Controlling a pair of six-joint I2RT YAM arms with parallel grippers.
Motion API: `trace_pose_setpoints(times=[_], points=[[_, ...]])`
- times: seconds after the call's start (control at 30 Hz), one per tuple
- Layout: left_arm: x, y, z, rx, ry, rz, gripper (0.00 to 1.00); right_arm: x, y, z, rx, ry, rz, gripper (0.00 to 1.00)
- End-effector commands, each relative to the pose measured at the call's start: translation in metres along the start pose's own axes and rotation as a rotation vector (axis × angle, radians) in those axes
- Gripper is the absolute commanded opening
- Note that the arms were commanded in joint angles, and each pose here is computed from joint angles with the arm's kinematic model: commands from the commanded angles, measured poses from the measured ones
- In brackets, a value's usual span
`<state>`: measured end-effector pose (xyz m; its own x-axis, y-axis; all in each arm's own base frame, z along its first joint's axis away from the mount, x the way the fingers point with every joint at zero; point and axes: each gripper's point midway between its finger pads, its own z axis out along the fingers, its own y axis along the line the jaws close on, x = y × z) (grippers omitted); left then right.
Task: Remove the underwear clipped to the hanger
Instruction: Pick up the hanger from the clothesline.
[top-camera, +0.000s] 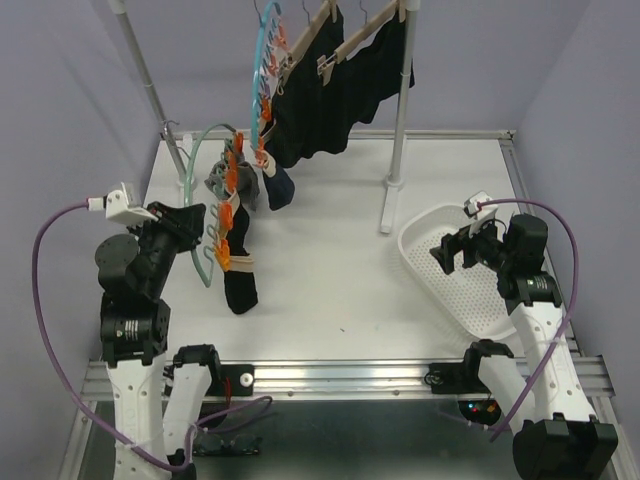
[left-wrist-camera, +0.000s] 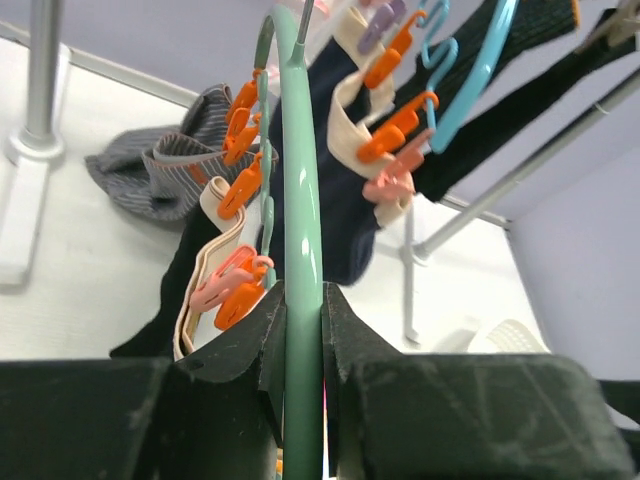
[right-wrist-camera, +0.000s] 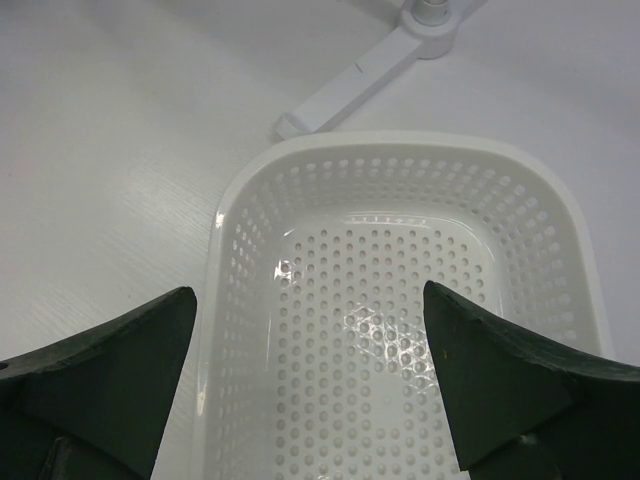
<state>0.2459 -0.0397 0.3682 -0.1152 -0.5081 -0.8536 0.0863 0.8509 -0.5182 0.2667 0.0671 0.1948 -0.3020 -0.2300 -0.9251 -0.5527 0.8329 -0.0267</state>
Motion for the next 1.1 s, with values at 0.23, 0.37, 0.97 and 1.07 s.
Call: trace_pose_setpoints(times=[0.23, 0.37, 0.97, 1.07], points=[[0.023, -0.032, -0.047, 0.208, -0.045, -0.178, 0.00, -0.006, 0.003, -0.002, -0.014, -0.029, -0.040, 1.00], [0.033, -0.032, -0.061, 0.202, -0.021, -0.204, 0.00, -0.006, 0.004, -0.003, -0.016, -0.031, -0.046, 1.00], [0.062, -0.073, -0.119, 0.435, 0.138, -0.057, 0.00, -0.010, 0.009, -0.006, -0.036, -0.050, -0.065, 1.00], [0.065, -0.082, -0.121, 0.518, 0.133, -0.058, 0.00, -0.010, 0.010, -0.006, -0.040, -0.051, -0.065, 1.00]])
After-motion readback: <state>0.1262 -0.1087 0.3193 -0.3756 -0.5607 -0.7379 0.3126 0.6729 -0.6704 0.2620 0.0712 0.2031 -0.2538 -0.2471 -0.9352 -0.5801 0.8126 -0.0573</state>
